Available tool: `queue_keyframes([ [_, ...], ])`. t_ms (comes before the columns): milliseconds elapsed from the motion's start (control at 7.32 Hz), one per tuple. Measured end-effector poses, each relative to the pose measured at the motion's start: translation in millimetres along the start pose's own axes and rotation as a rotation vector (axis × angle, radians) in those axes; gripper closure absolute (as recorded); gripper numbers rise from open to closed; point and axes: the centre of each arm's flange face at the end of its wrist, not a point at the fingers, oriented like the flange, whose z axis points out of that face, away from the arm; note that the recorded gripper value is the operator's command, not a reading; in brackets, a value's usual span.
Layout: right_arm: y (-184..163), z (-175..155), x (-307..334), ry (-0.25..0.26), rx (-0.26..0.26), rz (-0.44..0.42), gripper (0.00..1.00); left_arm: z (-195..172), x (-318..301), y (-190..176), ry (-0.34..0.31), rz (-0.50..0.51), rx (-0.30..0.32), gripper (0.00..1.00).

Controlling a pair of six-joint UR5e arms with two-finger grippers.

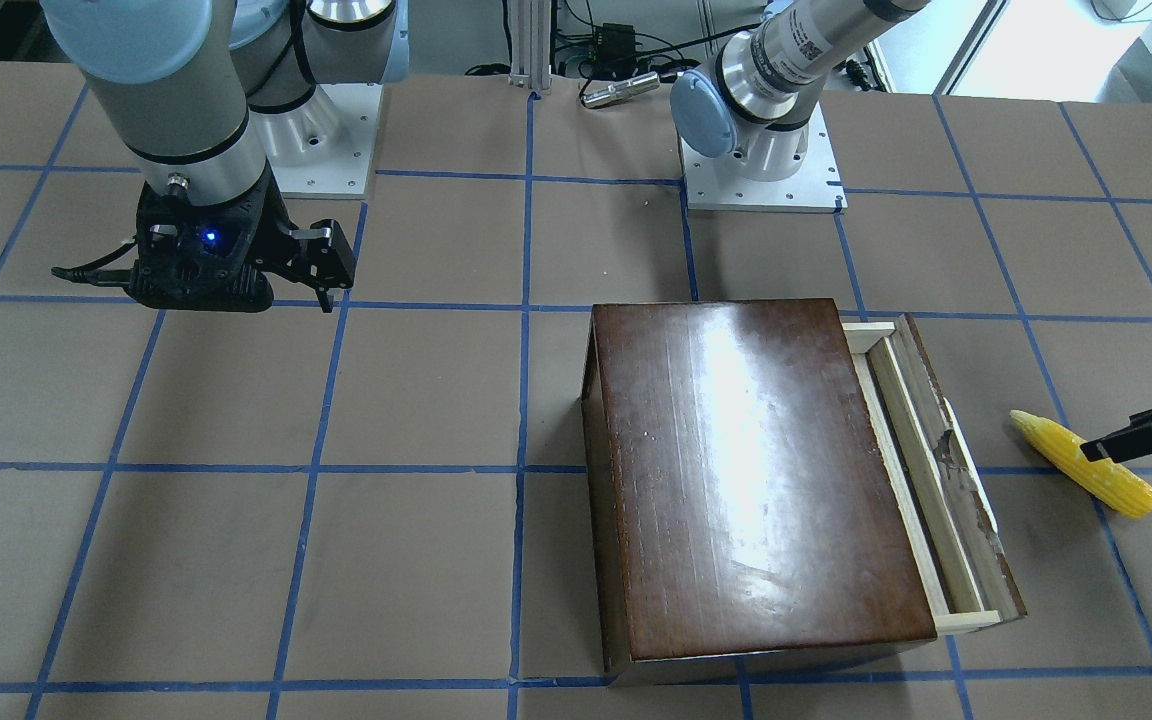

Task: Open drawer and put corn inside
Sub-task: 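Release the handle and move the left gripper down onto the yellow corn, then grasp the yellow corn with the left gripper and lift it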

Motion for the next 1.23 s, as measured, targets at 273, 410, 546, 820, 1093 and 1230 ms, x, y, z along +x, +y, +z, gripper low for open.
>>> queue_keyframes([
  [273,0,0,0,0.0,0.0,0.0,0.0,31,-7,-18,-0.026,-0.072,0.041,0.0],
  [410,0,0,0,0.0,0.0,0.0,0.0,45,-9,-23,-0.03,-0.081,0.054,0.0],
  [546,0,0,0,0.0,0.0,0.0,0.0,56,-11,-28,-0.032,-0.089,0.057,0.0],
  [820,0,1,0,0.0,-0.002,0.0,0.0,70,-19,-31,-0.045,-0.106,0.044,0.43],
  [1093,0,0,0,0.0,-0.001,0.0,0.0,79,-33,-34,-0.064,-0.113,0.028,1.0],
  [1230,0,0,0,0.0,0.0,0.0,0.0,79,-36,-35,-0.068,-0.114,0.03,1.0],
])
